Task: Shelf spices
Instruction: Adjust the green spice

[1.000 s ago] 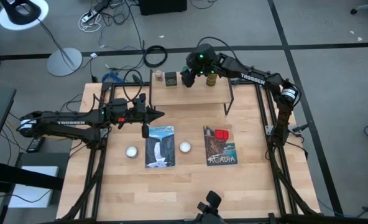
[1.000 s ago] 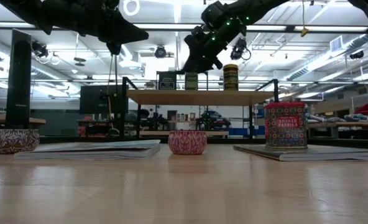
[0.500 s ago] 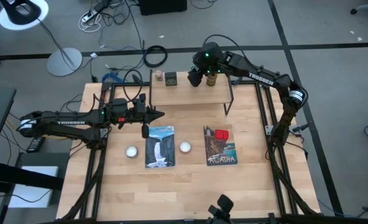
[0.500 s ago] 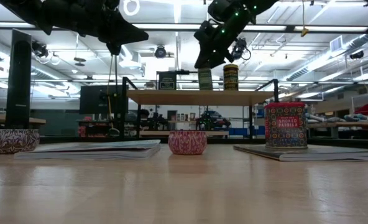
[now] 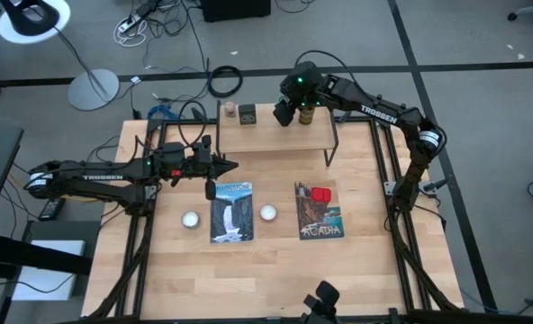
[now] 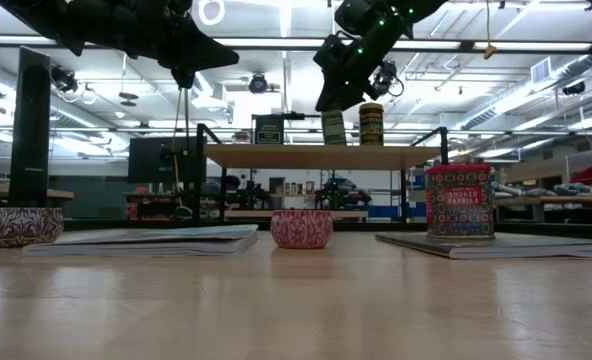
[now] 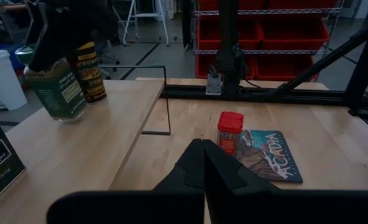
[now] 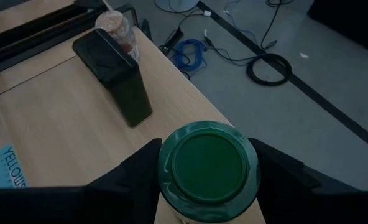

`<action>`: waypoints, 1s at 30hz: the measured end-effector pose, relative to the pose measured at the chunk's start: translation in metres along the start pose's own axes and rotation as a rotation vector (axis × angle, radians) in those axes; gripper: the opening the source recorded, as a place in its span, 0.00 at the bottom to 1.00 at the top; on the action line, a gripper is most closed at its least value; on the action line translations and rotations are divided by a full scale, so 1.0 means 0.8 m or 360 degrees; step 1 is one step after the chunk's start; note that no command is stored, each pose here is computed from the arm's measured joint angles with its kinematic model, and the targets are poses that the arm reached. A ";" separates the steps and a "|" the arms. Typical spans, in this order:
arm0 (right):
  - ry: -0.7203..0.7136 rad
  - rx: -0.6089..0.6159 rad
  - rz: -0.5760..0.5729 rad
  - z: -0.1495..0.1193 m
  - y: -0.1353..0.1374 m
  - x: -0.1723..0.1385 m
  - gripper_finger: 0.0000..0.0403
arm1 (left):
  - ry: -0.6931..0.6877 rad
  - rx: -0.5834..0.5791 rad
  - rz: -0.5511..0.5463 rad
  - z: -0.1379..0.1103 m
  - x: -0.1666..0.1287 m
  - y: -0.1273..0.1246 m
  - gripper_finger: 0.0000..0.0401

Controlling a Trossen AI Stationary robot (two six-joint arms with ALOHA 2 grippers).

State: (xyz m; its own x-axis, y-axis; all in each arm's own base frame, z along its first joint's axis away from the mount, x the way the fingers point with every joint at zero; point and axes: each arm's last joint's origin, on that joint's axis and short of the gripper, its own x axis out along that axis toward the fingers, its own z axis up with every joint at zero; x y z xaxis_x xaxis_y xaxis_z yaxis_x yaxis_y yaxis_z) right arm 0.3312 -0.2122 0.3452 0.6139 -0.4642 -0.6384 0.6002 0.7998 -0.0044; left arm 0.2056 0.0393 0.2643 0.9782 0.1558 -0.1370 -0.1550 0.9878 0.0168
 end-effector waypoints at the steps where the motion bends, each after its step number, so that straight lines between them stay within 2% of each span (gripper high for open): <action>1: -0.0001 -0.0007 0.0000 0.000 0.000 0.000 0.51 | 0.0000 0.0000 0.0000 0.000 0.000 0.000 0.00; 7: -0.0003 -0.0026 0.0007 0.000 0.001 0.000 0.58 | -0.0001 0.0000 0.0000 0.000 0.000 0.000 0.00; 17: -0.0017 -0.0067 0.0014 0.001 0.002 0.000 0.53 | 0.0000 0.0000 0.0000 0.000 0.000 0.000 0.00; 24: -0.0151 -0.0110 0.0039 0.011 0.012 -0.003 0.62 | 0.0000 0.0000 0.0000 0.000 0.000 0.000 0.00; 30: -0.0197 -0.0120 0.0042 0.015 0.014 -0.011 0.63 | 0.0001 0.0001 0.0000 0.000 0.000 0.000 0.00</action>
State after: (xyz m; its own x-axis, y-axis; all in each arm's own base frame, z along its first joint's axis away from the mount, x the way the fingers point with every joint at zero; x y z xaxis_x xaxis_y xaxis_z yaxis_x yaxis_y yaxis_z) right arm 0.3389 -0.2035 0.3600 0.6905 -0.4821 -0.5393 0.5455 0.8367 -0.0495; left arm 0.2055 0.0393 0.2642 0.9781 0.1557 -0.1379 -0.1548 0.9878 0.0172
